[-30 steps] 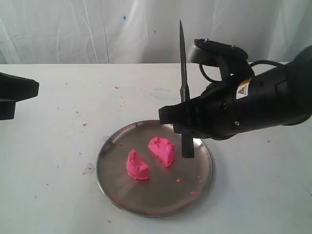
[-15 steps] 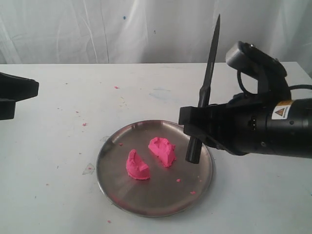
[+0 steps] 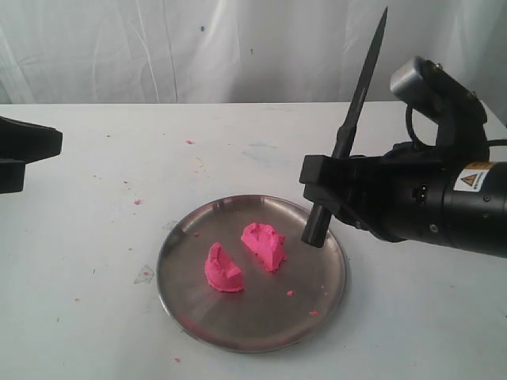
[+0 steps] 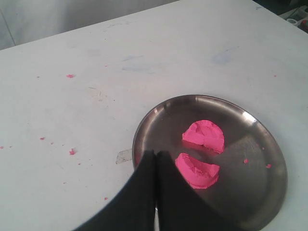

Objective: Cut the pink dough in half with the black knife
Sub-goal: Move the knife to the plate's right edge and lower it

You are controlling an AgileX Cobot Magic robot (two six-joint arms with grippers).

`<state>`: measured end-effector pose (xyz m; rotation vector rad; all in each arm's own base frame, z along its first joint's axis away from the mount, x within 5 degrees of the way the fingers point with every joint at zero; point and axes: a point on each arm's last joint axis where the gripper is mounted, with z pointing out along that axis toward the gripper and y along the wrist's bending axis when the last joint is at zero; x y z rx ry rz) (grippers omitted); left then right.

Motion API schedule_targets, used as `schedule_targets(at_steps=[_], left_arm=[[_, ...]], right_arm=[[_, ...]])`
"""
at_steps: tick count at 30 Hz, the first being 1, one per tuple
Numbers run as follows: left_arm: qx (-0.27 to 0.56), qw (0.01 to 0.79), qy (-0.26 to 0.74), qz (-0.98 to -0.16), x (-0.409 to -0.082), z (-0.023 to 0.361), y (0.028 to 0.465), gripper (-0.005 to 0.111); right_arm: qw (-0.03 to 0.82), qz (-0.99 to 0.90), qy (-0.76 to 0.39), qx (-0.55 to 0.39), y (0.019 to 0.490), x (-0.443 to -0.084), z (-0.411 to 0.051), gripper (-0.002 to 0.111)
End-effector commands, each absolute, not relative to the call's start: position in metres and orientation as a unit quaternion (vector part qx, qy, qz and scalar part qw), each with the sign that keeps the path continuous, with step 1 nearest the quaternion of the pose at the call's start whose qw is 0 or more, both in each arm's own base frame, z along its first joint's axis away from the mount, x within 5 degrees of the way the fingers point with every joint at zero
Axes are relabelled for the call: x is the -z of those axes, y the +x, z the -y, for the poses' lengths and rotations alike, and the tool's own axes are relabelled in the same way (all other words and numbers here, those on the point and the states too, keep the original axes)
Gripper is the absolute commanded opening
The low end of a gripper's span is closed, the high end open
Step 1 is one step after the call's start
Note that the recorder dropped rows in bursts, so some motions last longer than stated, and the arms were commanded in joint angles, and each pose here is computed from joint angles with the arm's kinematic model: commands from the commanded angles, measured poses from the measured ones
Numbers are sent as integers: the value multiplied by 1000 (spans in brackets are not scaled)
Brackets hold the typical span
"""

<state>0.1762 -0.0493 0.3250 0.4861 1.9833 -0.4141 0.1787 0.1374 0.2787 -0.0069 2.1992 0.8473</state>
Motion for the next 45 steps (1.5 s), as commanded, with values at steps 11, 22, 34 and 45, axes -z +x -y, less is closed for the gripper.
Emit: schedule_targets(at_steps=[11,22,34,45], left_arm=[[183,504,198,-821,-325,51,174,0],[183,504,198,-821,-325,51,174,0],[183,504,198,-821,-325,51,174,0],[183,504,198,-821,-325,51,174,0]], right_arm=[[380,-858,83,-337,172,-246,-124,0],[371,-856,61,-355,170,-247,-128,0],[374,-860,29,-347,167,-242,-128,0],[315,-885,39,-340,157,-210,-125,0]])
